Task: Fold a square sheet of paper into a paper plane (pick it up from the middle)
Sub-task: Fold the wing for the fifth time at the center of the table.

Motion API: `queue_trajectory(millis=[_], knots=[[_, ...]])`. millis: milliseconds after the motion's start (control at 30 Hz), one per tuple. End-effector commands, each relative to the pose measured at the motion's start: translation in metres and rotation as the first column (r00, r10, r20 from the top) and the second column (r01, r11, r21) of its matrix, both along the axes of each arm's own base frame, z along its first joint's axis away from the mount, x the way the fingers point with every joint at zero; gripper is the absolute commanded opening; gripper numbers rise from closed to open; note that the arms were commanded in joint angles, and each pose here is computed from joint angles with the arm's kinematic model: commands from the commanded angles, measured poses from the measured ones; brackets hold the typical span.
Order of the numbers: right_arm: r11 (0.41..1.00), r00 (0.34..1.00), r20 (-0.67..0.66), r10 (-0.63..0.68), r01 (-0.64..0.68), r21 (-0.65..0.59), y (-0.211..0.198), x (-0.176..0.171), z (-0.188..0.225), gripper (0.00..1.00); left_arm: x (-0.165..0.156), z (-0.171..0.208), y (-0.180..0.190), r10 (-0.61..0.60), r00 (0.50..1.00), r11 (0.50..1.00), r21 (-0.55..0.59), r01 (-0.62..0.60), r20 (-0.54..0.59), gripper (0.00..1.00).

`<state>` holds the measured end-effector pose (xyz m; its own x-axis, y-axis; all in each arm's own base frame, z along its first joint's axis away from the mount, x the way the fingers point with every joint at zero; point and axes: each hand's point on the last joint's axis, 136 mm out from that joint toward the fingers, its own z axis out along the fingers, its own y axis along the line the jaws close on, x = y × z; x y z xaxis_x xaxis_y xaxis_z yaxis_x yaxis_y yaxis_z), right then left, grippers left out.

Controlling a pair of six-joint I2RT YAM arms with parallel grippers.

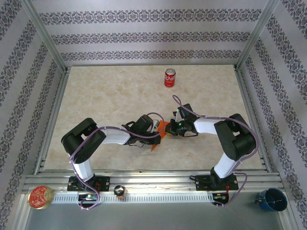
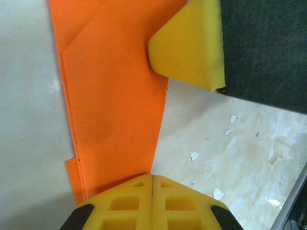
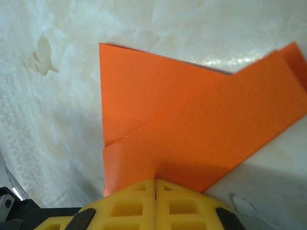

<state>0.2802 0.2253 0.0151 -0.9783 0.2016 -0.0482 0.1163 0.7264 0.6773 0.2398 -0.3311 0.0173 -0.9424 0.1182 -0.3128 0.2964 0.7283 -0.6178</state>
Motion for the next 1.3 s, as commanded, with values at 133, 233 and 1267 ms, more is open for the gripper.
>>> queue_trajectory(millis=[133,233,1267], knots=[[1.0,0.994,0.109,-0.01,0.008,0.02,-0.002,0.006,0.029,0.03,-0.045,-0.048,0.037,0.004,0.983,0.992,0.129,0.02,-0.182,0.0],[0.998,0.993,0.119,0.021,-0.028,0.054,0.012,0.001,0.034,0.03,-0.044,-0.049,0.035,0.002,0.983,0.992,0.127,0.022,-0.185,0.0],[0.989,0.984,0.112,-0.139,0.133,0.061,-0.048,0.053,0.02,0.1,-0.045,-0.044,0.031,0.005,0.981,0.996,0.093,0.014,-0.195,0.0]])
